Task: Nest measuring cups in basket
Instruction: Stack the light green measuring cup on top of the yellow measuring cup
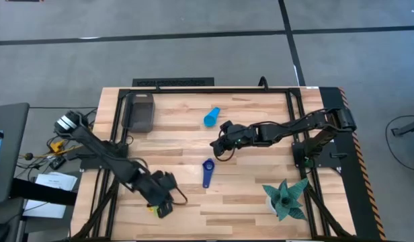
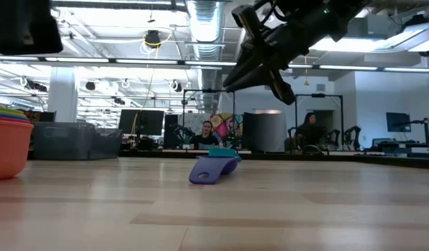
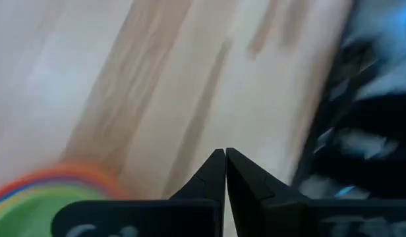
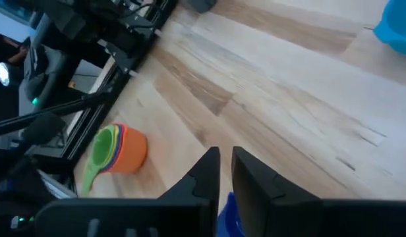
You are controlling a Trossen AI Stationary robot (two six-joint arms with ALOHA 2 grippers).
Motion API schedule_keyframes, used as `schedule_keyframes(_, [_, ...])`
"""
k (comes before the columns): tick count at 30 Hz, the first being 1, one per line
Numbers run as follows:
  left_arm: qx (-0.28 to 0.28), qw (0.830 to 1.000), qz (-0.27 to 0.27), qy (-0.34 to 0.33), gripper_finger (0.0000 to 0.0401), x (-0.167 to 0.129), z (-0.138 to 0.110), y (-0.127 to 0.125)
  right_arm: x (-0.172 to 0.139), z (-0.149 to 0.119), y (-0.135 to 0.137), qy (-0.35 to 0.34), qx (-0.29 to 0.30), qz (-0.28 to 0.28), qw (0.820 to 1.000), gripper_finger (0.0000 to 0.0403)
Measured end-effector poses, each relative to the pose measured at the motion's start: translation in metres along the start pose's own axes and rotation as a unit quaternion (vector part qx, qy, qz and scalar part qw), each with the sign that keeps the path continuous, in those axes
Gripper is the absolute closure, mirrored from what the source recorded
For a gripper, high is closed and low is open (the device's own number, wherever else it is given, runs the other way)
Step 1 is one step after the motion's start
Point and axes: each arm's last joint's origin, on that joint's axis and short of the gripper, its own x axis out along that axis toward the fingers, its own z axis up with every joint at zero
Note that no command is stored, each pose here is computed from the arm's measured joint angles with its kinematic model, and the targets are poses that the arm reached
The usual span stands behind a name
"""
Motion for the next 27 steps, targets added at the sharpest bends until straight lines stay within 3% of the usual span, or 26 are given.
schedule_keyframes(5, [0.041,0.993,0.081,0.076,0.0401,0.022,-0.001,-0.007,0.000,0.000,-0.001,0.001,0.000,-0.003,1.000,0.0350])
schedule_keyframes(13, [0.052,0.987,0.090,0.120,0.0401,0.039,-0.002,-0.013,0.000,0.000,-0.001,0.001,0.000,-0.003,1.000,0.0361])
schedule_keyframes(19, [0.039,0.972,0.146,0.181,0.0401,0.032,-0.017,-0.005,0.000,0.000,-0.001,0.002,0.000,-0.002,1.000,0.0368])
schedule_keyframes(27, [0.022,0.970,0.137,0.200,0.0401,0.029,-0.024,-0.008,0.000,0.000,-0.001,0.002,0.000,-0.002,1.000,0.0375])
